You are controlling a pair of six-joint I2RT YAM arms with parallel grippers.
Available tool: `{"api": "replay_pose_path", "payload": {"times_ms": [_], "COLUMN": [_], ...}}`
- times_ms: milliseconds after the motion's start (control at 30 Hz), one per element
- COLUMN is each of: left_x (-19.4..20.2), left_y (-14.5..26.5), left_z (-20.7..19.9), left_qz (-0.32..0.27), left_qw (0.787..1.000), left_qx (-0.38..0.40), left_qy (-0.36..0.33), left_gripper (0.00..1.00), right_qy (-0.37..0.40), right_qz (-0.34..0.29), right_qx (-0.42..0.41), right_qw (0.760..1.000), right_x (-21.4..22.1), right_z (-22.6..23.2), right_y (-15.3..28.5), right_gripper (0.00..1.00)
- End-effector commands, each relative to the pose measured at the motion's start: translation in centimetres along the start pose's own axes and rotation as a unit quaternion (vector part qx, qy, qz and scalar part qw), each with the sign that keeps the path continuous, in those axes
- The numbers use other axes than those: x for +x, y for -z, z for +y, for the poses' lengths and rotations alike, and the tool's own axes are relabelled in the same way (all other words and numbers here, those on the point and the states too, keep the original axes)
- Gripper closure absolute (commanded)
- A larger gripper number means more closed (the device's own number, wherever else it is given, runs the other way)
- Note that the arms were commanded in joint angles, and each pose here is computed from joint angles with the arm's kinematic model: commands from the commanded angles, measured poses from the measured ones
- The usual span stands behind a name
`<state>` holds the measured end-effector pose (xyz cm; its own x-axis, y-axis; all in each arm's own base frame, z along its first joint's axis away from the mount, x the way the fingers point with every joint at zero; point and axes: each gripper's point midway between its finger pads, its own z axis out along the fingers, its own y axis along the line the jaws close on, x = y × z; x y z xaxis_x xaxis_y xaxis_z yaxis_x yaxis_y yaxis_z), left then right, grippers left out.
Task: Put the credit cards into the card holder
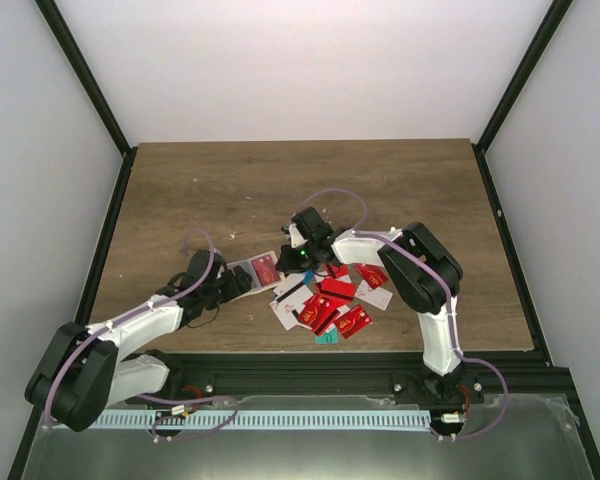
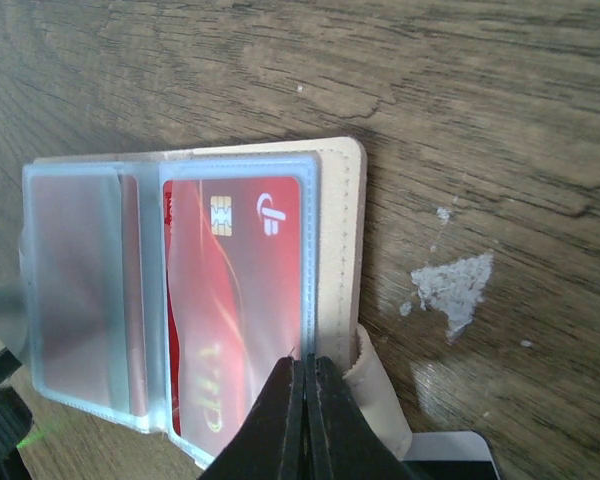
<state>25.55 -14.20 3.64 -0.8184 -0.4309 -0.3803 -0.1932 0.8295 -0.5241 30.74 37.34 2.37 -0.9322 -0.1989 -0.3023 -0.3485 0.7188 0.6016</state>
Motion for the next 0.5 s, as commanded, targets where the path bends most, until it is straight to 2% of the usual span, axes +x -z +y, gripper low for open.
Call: {"api": "replay_pose_path", "payload": {"times_ms": [0,467], "left_x": [1.0,0.2], "left_y": [1.1,1.9], "left_z": [-1.4,-5.0], "left_qz": [0.031,0.035], "left_qw": [0.999,0.997], "left_qx": [0.031,0.065], "left_qy": [-0.004,-0.029], "left_gripper": [0.13,0.18], "right_qy": [-0.043,-0.046], "right_qz": [0.078,0.079], "right_qx": [0.087,0.09], "right_qw": [0.992,0.992], "right_x": [5.5,5.3], "right_z": [-5.6,-5.8], "right_y": [-1.6,-1.9], "right_gripper": [0.99,0.99]}}
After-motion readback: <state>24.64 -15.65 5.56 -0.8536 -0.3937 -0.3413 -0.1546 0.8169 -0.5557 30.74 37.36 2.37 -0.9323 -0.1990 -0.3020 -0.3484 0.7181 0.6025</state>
